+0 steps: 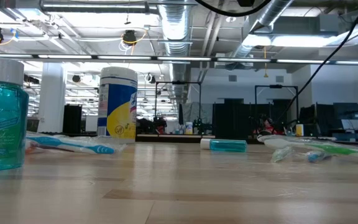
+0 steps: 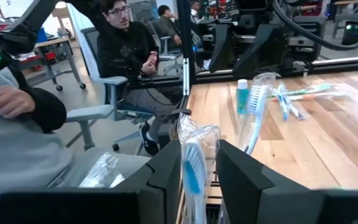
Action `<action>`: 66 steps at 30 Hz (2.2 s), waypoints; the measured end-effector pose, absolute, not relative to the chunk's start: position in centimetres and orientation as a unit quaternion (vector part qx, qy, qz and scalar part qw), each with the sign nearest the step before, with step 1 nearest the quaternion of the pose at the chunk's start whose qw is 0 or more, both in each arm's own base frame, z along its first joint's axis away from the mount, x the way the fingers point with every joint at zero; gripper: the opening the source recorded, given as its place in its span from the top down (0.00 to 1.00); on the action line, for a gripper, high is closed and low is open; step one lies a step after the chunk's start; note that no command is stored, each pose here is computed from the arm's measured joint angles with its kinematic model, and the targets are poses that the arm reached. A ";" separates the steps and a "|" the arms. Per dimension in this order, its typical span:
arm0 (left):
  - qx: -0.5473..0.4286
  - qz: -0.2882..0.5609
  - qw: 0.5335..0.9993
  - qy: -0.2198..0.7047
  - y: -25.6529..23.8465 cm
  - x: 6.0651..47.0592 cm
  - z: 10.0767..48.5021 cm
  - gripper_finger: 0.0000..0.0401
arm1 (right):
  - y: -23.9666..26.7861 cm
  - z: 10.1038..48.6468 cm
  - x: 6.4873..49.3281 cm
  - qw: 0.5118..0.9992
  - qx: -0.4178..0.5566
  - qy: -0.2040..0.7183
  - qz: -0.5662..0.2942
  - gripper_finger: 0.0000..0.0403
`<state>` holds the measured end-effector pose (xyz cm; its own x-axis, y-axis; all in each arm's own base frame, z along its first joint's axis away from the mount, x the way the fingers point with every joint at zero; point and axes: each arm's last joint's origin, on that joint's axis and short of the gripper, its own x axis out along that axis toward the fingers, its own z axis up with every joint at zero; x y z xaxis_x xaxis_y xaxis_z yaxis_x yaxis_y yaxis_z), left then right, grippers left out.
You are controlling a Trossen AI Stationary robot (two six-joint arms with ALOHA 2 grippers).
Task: Pick & Place toothbrushing station
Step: Put the right blue toothbrush into the wire organizer
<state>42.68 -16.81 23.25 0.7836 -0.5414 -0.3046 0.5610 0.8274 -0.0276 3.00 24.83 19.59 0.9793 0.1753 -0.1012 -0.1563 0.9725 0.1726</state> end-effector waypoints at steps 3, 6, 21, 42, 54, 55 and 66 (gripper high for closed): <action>0.032 -0.292 0.944 0.151 -16.8 42.7 23.3 0.60 | 24.8 19.7 2.9 0.991 0.085 0.058 0.085 0.77; 0.032 -0.292 0.944 0.151 -16.8 42.7 23.3 0.60 | 24.8 19.7 2.8 0.991 0.085 0.058 0.088 0.77; 0.032 -0.292 0.944 0.151 -16.8 42.7 23.3 0.60 | 24.8 19.7 2.7 0.993 0.052 0.055 0.092 0.77; 0.032 -0.291 0.944 0.151 -16.7 42.7 23.3 0.60 | 24.3 21.8 3.0 0.998 0.056 0.016 0.036 0.44; 0.032 -0.291 0.944 0.151 -16.7 42.7 23.3 0.60 | 20.3 26.2 4.0 0.994 0.105 0.005 -0.001 0.58; 0.032 -0.291 0.944 0.151 -16.7 42.7 23.3 0.60 | 20.0 26.5 4.1 0.994 0.105 0.006 0.000 0.59; 0.032 -0.291 0.944 0.151 -16.7 42.7 23.3 0.60 | 16.9 27.5 6.4 0.996 0.083 0.027 0.002 0.63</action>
